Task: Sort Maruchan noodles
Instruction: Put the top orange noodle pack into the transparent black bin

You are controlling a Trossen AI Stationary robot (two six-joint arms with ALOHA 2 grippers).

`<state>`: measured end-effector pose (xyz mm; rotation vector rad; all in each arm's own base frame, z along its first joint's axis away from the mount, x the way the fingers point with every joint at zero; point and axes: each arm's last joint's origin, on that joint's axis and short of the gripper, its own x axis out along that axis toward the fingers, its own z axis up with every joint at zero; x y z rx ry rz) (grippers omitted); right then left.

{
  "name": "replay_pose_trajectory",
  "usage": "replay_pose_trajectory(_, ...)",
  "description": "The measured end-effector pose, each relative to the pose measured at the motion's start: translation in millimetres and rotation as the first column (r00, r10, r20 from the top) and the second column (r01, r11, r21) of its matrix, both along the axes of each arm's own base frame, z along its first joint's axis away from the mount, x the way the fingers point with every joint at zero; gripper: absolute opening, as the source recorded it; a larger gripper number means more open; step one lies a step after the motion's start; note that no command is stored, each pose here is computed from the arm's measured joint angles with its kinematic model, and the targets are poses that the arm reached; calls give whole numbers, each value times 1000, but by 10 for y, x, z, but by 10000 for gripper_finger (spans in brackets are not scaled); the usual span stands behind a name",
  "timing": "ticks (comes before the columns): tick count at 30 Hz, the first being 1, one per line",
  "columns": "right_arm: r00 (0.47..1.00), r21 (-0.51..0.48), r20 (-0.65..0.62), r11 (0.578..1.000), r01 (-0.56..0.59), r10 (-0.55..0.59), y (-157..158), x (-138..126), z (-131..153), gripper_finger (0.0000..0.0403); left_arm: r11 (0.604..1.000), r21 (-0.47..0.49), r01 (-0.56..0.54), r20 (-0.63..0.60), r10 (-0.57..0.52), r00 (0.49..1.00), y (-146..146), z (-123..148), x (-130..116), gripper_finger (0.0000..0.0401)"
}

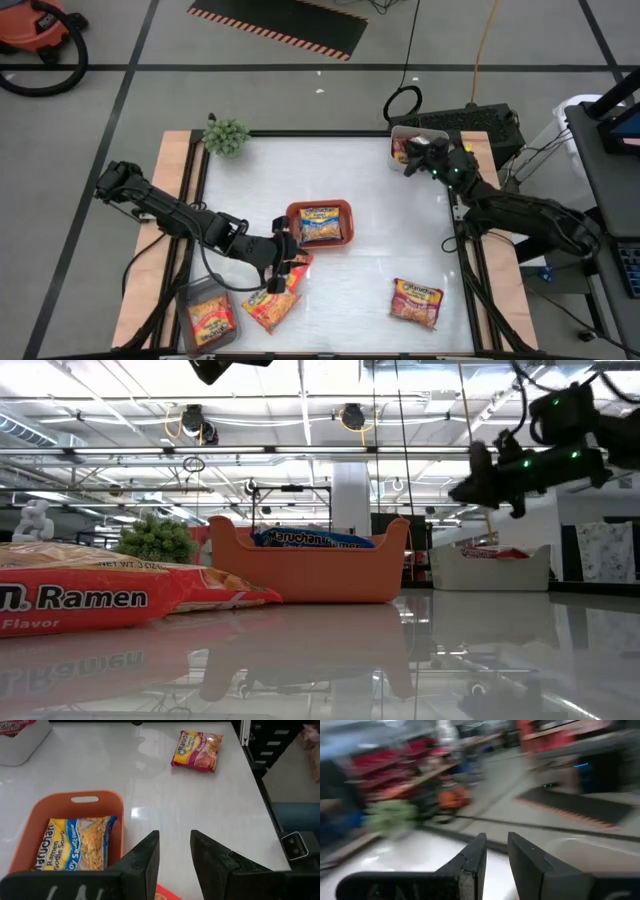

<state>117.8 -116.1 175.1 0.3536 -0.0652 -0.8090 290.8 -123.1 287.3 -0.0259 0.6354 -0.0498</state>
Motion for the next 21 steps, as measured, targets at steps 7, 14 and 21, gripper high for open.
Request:
replay_pose_trajectory(7, 957, 135, -18, 949, -286, 291, 236, 200, 419, 75, 1000, -25, -15, 4, 15, 1000, -6, 6, 1, 115)
replay_pose_trajectory(14, 871, 162, 15, 859, -486, 490, 569, 397, 563, 75, 992, -109, -70, -3, 70, 998, -27, 8, -6, 115)
replay_pose_trajectory(21, 745, 43, 155, 749, -661, 649, 914, 567, 718, 75, 993, -105, -45, -45, 40, 998, -149, -26, -93, 115)
